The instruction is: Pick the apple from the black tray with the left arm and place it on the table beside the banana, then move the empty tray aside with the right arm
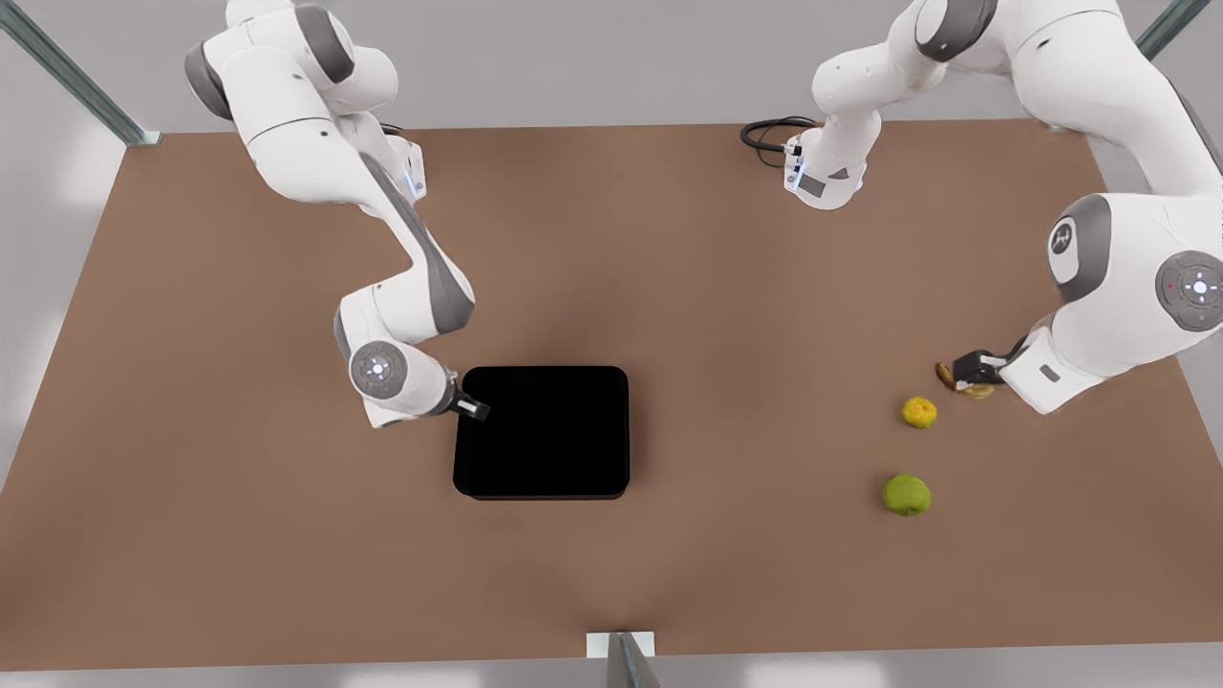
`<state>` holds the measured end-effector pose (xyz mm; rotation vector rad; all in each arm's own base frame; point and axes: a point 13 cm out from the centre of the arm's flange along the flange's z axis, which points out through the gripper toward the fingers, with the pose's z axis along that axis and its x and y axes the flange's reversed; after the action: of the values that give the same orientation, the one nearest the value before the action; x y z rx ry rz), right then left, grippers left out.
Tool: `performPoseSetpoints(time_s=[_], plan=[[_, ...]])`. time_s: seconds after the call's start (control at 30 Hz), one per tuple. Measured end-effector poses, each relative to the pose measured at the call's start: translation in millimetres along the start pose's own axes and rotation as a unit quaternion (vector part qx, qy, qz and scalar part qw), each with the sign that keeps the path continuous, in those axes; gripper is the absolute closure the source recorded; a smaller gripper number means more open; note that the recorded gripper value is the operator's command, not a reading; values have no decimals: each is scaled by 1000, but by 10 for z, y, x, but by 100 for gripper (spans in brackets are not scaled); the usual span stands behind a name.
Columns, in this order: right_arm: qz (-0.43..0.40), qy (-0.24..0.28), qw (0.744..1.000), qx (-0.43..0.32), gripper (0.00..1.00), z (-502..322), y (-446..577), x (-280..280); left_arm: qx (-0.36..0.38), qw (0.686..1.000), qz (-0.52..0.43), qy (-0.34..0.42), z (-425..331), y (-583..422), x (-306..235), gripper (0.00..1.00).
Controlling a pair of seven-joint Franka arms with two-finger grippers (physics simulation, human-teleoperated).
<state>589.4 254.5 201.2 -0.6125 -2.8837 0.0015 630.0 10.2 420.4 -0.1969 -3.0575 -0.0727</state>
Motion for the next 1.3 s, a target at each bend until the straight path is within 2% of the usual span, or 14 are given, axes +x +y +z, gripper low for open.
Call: performPoseSetpoints(time_s=[0.07, 0.17, 0.27, 0.47, 0.6, 1.0, 1.07, 1.17, 1.27, 1.3], plan=[[-6, -1, 1000, 1, 1, 98, 23, -26, -4, 999, -31, -9, 3, 86, 98, 0], [-14, 0, 1000, 2, 1, 250, 43, -68, 28, 998, -38, -38, -45, -151, 370, 0], [-17, -2, 1000, 2, 1, 351, -24, -190, 42, 998, -28, -47, 11, -369, 209, 0], [-27, -7, 1000, 4, 1, 507, -186, -450, 26, 998, -18, -62, 189, -382, -140, 0], [-57, -18, 998, -18, 0, 351, 147, -291, 21, 997, -12, -70, 279, -488, -326, 0], [-75, -8, 997, -8, 2, 804, 35, -457, 17, 996, -19, -83, 285, -492, -423, 0], [-81, -8, 997, -10, 7, 872, 57, -465, 17, 996, -19, -83, 286, -495, -426, 0], [-88, -7, 996, -10, 8, 972, 74, -477, 17, 996, -20, -84, 288, -500, -427, 0], [-95, -8, 995, -13, 24, 1029, 92, -497, 17, 996, -21, -84, 287, -499, -430, 0], [-97, -8, 995, -14, 32, 1044, 97, -499, 17, 996, -21, -84, 287, -498, -430, 0]])
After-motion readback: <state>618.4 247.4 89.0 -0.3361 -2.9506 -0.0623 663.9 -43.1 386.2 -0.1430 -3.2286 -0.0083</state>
